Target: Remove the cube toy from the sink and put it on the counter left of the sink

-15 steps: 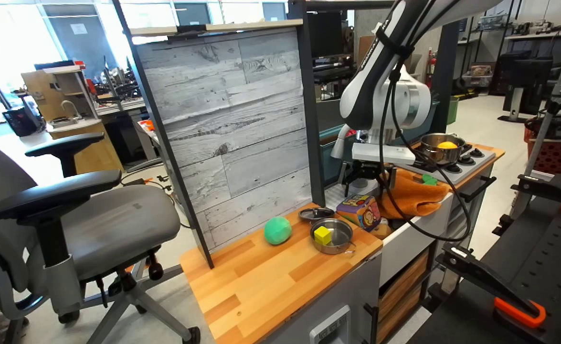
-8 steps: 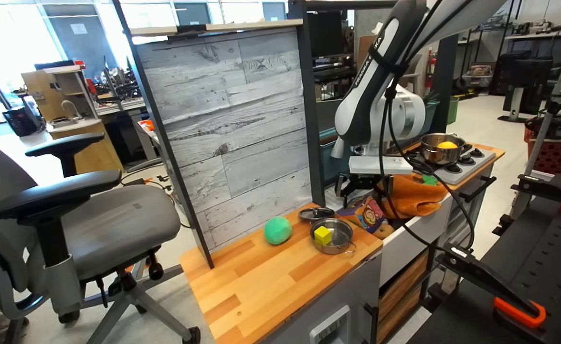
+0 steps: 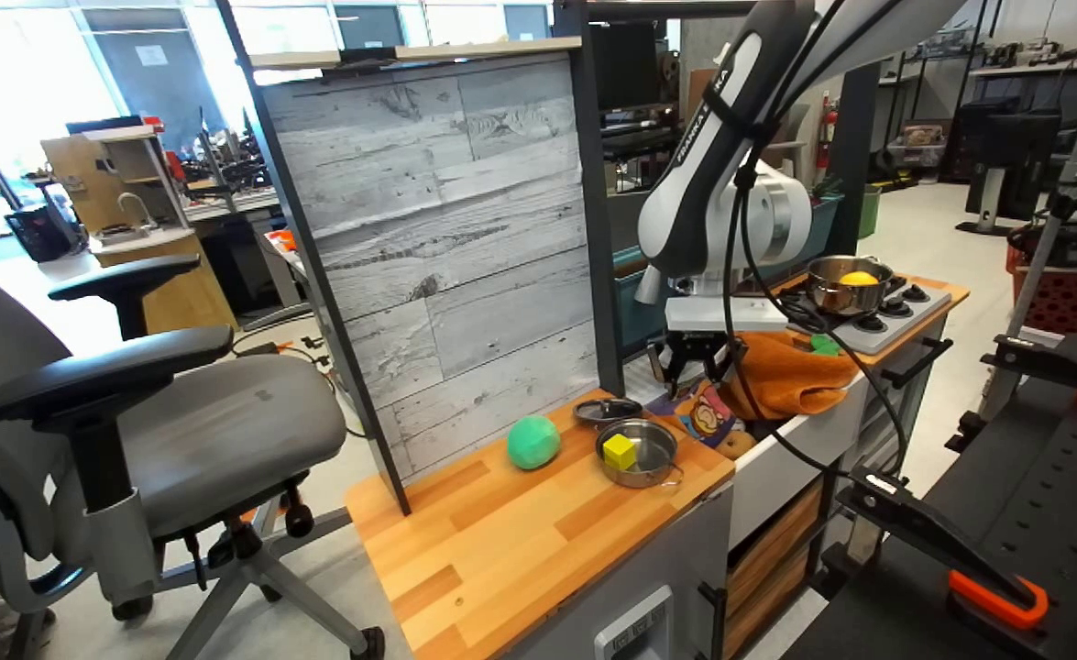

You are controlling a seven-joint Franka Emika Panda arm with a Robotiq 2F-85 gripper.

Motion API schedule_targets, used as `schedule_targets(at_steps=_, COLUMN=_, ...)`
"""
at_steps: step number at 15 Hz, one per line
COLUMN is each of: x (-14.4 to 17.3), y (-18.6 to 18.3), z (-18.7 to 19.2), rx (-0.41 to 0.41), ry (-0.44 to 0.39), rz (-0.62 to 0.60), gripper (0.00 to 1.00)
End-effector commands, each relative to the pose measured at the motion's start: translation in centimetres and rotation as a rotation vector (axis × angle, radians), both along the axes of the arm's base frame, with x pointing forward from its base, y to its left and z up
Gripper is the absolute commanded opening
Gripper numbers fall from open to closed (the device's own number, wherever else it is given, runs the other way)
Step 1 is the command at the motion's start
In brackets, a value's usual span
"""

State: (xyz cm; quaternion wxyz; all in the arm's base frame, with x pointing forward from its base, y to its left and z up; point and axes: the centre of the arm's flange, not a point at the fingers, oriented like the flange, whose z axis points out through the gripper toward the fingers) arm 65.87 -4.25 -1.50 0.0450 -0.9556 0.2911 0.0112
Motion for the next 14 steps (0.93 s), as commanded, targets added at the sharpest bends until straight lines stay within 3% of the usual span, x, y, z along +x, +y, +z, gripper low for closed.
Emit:
schedule_targets(at_steps=1, x=0.6, y=0.0, z=0.3, rx=-0.008, ry=0.039, rz=0.0, gripper=0.19)
schedule_targets(at_steps=4, x=-0.4, y=-0.7, z=2.2, rx=0.03, ry=0.092, rz=-0.012, gripper=0.02)
schedule_targets(at_steps=5, x=-1.2, y=-1.1, z=3.9, rx=0.052, ry=0.106, rz=-0.002, gripper=0.06)
schedule_targets(at_steps=8, x=-3.2, y=-2.1, z=9.0, rx=0.108, ry=0.134, rz=0.031, gripper=0.03)
schedule_targets(at_steps=14, x=-7.3, y=-3.6, z=18.6, rx=0.148, ry=0.095, rz=0.132, gripper=0.05)
